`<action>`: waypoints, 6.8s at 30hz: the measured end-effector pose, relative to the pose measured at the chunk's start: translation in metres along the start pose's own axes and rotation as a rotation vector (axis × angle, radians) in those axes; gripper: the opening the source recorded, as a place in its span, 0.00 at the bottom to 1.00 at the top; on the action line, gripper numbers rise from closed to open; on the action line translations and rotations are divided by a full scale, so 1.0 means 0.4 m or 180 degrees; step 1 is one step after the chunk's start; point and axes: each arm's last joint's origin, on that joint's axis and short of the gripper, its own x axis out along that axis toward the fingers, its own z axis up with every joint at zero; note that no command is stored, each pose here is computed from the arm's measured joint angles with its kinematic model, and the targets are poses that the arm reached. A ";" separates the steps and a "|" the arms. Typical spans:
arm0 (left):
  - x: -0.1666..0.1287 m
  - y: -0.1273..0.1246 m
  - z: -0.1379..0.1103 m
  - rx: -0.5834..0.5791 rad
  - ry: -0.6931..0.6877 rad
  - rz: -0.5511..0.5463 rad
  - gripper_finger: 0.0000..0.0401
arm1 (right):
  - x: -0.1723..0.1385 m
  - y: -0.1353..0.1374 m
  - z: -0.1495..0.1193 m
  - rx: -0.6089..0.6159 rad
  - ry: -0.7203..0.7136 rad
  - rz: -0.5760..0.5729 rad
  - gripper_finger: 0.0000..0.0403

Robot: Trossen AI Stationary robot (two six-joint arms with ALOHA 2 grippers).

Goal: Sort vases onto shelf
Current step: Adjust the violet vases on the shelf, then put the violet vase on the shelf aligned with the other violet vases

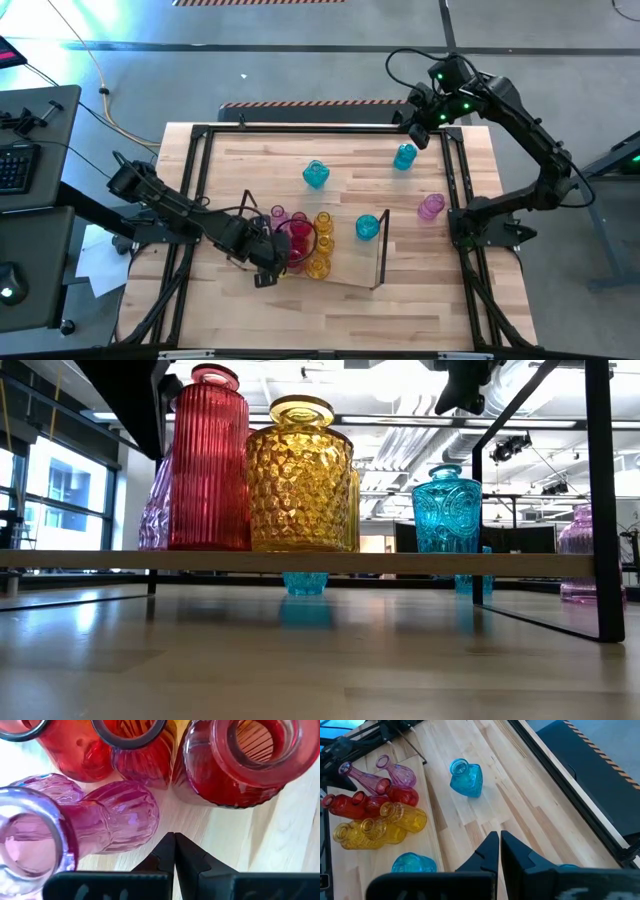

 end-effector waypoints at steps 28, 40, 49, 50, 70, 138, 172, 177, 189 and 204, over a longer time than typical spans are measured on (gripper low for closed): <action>-0.001 0.009 -0.005 -0.0239 -0.0090 0.0322 0.00 | 0.001 0.002 -0.001 0.0027 0.0010 0.0048 0.00; -0.001 0.010 -0.005 -0.0342 -0.0127 0.0385 0.00 | 0.001 0.003 -0.002 0.0030 0.0026 0.0060 0.00; -0.010 -0.005 -0.009 -0.0454 -0.0021 0.0165 0.00 | 0.000 0.003 -0.005 0.0029 0.0066 0.0066 0.00; -0.018 -0.013 -0.008 -0.0447 -0.0001 0.0073 0.00 | 0.000 0.003 -0.006 0.0028 0.0072 0.0067 0.00; -0.504 0.129 0.042 -0.0515 -0.1237 0.0622 0.00 | -0.036 0.051 -0.090 0.0073 0.0875 0.0348 0.00; -0.434 0.420 -0.361 -0.1589 -0.1941 0.1029 0.00 | 0.207 0.043 -0.443 0.2052 0.1896 -0.0727 0.37; -0.433 0.420 -0.362 -0.1473 -0.1905 0.1045 0.00 | -0.017 0.170 -0.246 0.1811 0.0671 -0.0748 0.01; -0.433 0.420 -0.362 -0.1473 -0.1906 0.1045 0.00 | -0.061 0.229 -0.163 0.1705 0.0023 -0.0367 0.00; -0.433 0.420 -0.362 -0.1474 -0.1906 0.1045 0.00 | 0.111 0.446 0.096 0.0831 -0.0106 0.0492 0.00; -0.428 0.426 -0.378 -0.1605 -0.1749 0.1048 0.00 | 0.364 0.621 0.200 0.0443 0.0079 0.1657 0.00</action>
